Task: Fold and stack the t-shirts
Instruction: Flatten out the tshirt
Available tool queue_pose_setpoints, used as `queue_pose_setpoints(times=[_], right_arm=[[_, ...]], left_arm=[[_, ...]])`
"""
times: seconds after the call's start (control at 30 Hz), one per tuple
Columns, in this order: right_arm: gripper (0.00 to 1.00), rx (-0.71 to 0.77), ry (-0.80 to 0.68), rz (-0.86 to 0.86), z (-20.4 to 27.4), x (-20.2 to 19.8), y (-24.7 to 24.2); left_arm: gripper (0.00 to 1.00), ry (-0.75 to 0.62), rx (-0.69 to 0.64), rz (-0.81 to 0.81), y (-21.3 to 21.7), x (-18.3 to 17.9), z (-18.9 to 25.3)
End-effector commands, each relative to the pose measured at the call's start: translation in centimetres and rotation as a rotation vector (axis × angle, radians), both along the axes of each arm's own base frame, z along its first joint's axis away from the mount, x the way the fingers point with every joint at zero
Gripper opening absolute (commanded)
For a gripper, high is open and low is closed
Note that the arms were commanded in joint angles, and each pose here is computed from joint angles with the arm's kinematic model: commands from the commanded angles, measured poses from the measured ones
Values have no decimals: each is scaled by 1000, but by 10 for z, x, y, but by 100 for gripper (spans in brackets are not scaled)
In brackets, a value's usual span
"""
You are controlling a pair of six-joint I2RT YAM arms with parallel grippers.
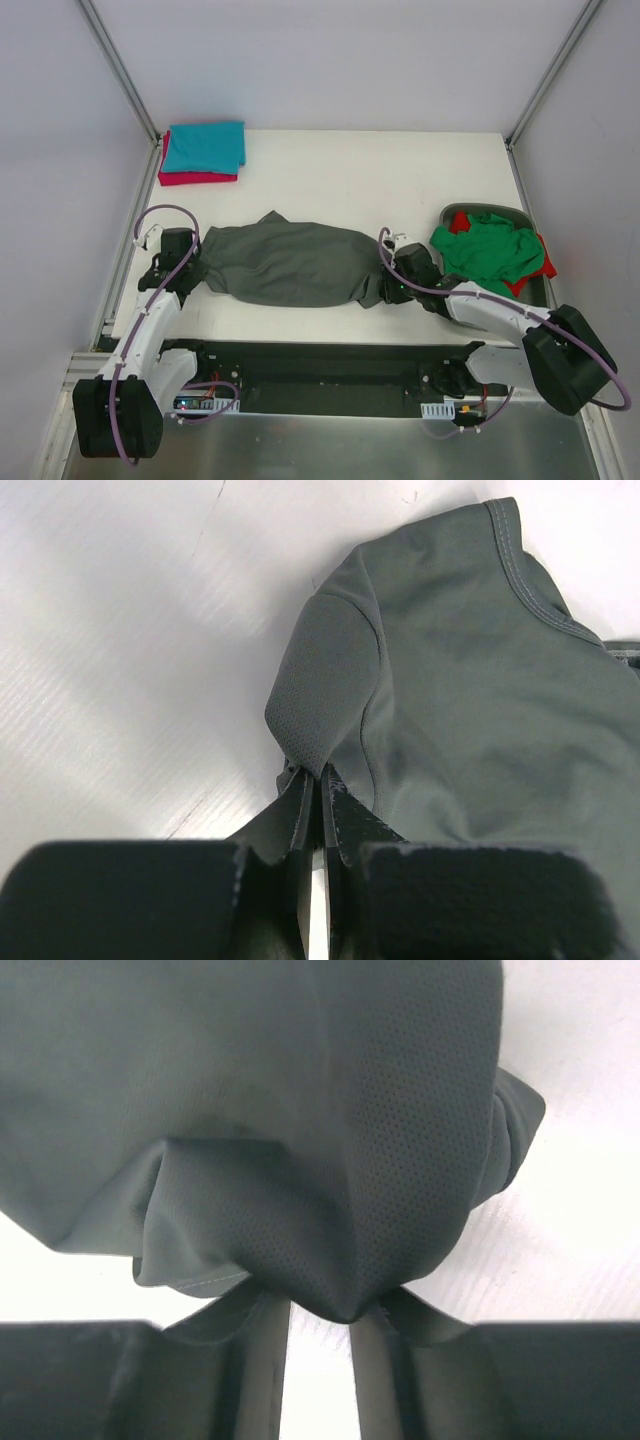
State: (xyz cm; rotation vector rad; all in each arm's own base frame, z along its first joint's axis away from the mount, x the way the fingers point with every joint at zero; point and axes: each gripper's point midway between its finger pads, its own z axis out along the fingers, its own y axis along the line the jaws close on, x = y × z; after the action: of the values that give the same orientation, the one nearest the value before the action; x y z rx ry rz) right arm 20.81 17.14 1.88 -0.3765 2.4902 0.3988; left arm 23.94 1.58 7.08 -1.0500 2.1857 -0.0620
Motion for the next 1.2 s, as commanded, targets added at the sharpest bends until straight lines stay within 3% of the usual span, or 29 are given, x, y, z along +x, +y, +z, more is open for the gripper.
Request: queue_pose_setpoints(times=[0.0,0.13,0.37,0.6,0.8,0.93,1.17], right_arm=[[19,65,3,56,10,-1,15],[9,133,-23,48,35,-9,16],[1,323,-274,61,121,-22,8],[1,415,-444,80,222,-43,-10],[1,326,-623,-12,313,-53,-60],[1,333,-703,-32,338,-63,-76],[1,395,-689,24,342,-74,-66]], left_arm=[[0,-20,16,-2,3,5,12],[0,-64,17,-10,3,9,29],[0,-241,-19,15,-1,11,95],[0,-521,-44,10,-5,2,206],[0,-713,59,65,14,-30,313],[0,-786,94,106,23,-53,349],[0,-817,82,58,15,-56,362]])
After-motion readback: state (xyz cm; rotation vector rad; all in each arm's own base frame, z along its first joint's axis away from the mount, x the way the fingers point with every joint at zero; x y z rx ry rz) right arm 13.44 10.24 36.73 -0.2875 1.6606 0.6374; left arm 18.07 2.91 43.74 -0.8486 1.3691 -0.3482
